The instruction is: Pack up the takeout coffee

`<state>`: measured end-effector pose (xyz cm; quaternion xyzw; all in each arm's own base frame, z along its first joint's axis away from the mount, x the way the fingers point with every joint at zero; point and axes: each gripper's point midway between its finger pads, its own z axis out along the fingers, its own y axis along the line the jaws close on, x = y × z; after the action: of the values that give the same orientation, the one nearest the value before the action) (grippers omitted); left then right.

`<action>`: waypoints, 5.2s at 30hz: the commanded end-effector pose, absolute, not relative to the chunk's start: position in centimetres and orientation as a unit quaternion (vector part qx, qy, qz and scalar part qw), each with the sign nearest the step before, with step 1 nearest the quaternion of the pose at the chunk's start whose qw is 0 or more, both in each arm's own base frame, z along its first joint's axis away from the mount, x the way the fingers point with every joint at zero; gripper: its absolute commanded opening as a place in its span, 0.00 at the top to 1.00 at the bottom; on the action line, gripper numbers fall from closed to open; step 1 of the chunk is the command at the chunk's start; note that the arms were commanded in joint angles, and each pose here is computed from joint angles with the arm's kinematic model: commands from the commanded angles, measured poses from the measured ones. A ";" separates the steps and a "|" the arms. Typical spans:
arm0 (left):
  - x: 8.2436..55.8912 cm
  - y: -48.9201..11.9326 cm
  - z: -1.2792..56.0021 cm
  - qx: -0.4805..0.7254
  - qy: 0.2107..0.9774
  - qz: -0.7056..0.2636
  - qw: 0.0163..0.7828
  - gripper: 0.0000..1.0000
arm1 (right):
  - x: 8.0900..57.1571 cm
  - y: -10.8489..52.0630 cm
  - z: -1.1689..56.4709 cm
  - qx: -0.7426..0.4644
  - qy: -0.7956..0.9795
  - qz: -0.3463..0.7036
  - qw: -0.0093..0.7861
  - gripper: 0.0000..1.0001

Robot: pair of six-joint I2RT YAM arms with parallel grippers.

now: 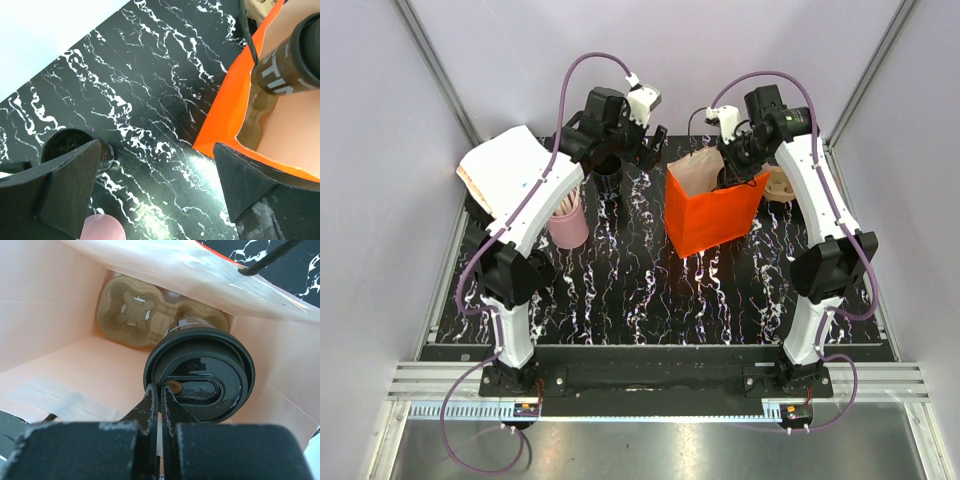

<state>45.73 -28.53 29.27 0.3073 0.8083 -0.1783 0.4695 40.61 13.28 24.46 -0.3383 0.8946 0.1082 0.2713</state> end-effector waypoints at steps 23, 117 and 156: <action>47.1 -32.2 29.2 0.305 0.784 -0.232 0.489 0.01 | 41.2 13.3 23.3 -0.338 0.897 0.091 0.269 1.00; 45.2 -36.3 29.3 0.293 0.767 -0.342 0.456 0.01 | 42.6 12.6 20.0 -0.332 0.894 0.061 0.294 1.00; 45.1 -36.4 29.0 0.294 0.768 -0.344 0.452 0.01 | 42.7 12.5 19.0 -0.329 0.898 0.058 0.287 0.85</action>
<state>45.03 -35.61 27.55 0.2856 0.7879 -0.3293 0.4350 42.51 12.19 16.65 -0.3285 0.9081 0.0647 0.2516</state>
